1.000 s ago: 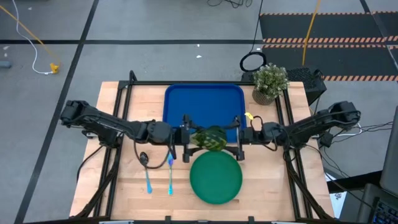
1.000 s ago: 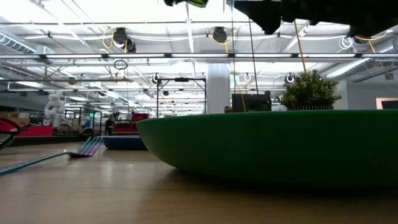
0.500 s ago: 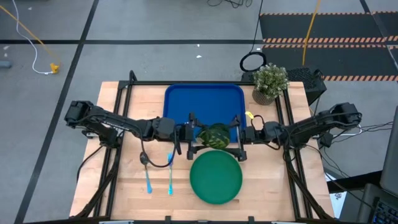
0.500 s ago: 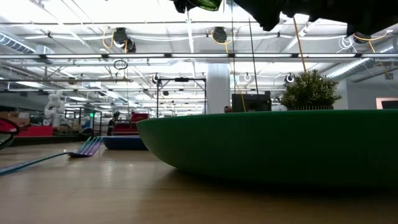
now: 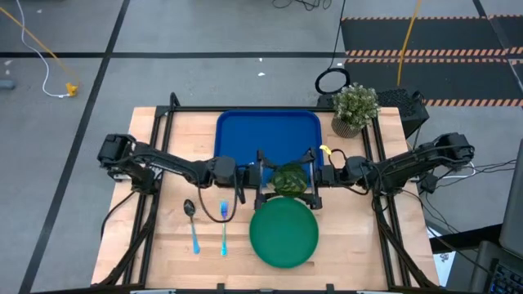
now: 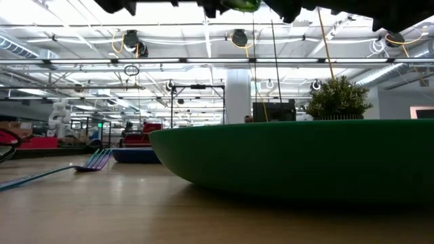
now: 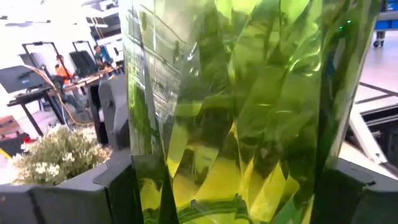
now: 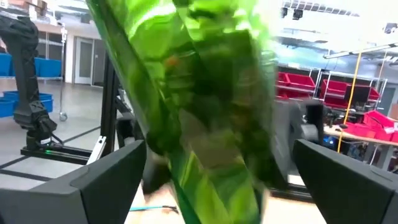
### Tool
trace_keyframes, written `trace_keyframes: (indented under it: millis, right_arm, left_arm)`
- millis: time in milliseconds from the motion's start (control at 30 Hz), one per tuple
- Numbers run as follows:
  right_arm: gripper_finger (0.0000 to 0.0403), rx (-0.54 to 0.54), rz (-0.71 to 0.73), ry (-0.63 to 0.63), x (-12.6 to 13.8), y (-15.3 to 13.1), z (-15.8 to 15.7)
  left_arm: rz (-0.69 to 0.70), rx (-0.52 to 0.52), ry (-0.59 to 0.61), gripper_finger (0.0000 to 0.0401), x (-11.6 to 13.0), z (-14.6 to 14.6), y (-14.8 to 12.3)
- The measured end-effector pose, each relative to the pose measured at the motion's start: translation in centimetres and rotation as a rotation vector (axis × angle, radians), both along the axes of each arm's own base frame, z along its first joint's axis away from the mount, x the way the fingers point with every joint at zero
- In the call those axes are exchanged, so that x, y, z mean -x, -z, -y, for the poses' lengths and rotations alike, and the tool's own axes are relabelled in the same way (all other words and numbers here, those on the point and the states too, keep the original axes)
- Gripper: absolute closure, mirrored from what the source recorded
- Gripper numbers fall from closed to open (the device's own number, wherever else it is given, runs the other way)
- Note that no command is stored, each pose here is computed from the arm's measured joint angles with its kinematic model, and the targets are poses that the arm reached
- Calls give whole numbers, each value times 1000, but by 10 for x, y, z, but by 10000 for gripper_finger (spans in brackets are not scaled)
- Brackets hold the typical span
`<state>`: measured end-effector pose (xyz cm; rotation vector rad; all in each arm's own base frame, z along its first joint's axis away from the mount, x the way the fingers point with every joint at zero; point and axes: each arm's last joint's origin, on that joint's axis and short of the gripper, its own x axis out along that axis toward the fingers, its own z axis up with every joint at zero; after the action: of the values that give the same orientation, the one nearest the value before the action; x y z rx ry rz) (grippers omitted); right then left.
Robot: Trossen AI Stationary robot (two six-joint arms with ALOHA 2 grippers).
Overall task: Pick and place plate/cup/fork/spoon on tray
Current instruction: Put the green glass on the top left of the blue tray
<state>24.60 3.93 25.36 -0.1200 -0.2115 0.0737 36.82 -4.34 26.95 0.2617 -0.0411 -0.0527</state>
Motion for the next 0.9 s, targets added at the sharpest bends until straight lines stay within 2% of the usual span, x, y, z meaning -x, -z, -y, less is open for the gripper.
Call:
trace_keyframes:
  millis: [233, 667, 900]
  right_arm:
    - [3, 34, 2, 12, -1, 1, -1]
    - [10, 49, -8, 41, -2, 2, 2]
    - [11, 56, -26, 54, -18, 11, 2]
  left_arm:
    - [40, 32, 38, 77, -10, -11, 12]
    - [54, 20, 14, 77, -18, -20, 23]
    - [39, 19, 14, 77, -18, -20, 25]
